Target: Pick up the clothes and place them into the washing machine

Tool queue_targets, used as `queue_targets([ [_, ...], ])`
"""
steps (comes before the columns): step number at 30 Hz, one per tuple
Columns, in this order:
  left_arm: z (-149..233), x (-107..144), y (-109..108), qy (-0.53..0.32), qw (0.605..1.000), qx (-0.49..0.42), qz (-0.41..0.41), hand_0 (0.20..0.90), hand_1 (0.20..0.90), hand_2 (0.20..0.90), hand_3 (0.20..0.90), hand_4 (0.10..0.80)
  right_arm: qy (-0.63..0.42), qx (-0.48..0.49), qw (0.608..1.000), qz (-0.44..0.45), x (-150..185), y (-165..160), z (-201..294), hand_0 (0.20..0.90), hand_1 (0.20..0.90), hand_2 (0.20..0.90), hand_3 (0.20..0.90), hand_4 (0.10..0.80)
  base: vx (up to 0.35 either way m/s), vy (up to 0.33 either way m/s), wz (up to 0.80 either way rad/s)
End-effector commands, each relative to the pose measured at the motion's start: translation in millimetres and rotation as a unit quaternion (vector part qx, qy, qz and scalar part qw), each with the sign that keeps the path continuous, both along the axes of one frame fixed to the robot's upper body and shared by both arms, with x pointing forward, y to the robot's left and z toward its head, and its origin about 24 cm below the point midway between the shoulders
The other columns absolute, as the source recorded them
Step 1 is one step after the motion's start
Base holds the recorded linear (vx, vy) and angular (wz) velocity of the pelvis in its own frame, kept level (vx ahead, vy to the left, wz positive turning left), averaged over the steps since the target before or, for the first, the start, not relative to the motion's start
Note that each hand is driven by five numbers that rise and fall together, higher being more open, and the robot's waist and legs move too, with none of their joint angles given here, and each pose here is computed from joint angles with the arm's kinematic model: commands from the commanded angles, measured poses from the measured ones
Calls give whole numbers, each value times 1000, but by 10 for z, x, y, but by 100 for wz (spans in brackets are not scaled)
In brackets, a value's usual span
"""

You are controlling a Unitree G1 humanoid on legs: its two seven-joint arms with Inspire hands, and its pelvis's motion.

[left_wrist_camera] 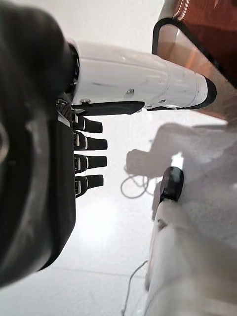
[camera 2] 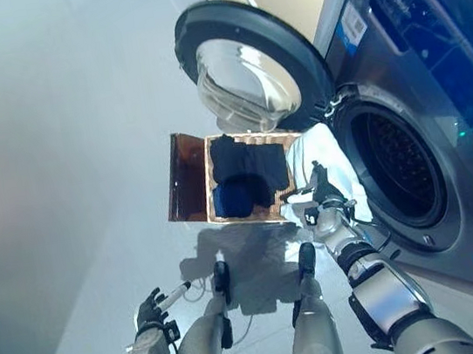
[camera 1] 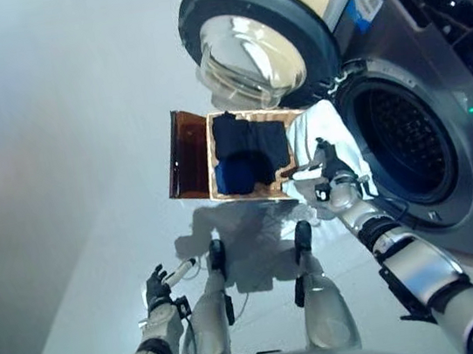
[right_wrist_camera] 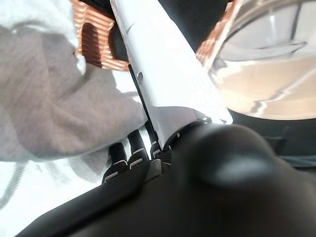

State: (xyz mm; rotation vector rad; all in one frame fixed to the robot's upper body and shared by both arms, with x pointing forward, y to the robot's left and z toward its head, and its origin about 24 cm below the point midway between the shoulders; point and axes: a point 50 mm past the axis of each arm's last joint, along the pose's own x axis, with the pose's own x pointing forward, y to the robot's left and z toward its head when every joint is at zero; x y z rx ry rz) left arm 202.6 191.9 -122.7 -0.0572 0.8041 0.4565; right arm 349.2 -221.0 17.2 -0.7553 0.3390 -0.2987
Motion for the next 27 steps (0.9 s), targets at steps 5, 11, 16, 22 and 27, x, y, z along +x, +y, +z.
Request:
queue_targets([
  [5,39,6,230,-4,999,29,27,900,900,900,900,800,-78,-6,995,-57,229,-237,490,900,900,900,900,800,-37,17,3],
  [11,46,-8,296,-7,999,27,45,900,900,900,900,800,-101,7,989,-106,258,-445,679,900,900,900,900,800,-24,19,1],
  [16,38,-46,339,-9,998,25,58,900,900,900,900,800,-118,21,984,-130,289,-555,834,900,900,900,900,800,0,0,0],
  [22,23,-67,323,-8,998,17,63,900,900,900,900,800,-125,19,983,-137,286,-613,883,900,900,900,900,800,2,5,-2],
  [27,5,-83,294,-1,998,17,66,900,900,900,900,800,-125,38,985,-115,246,-482,705,900,900,900,900,800,25,7,-1],
])
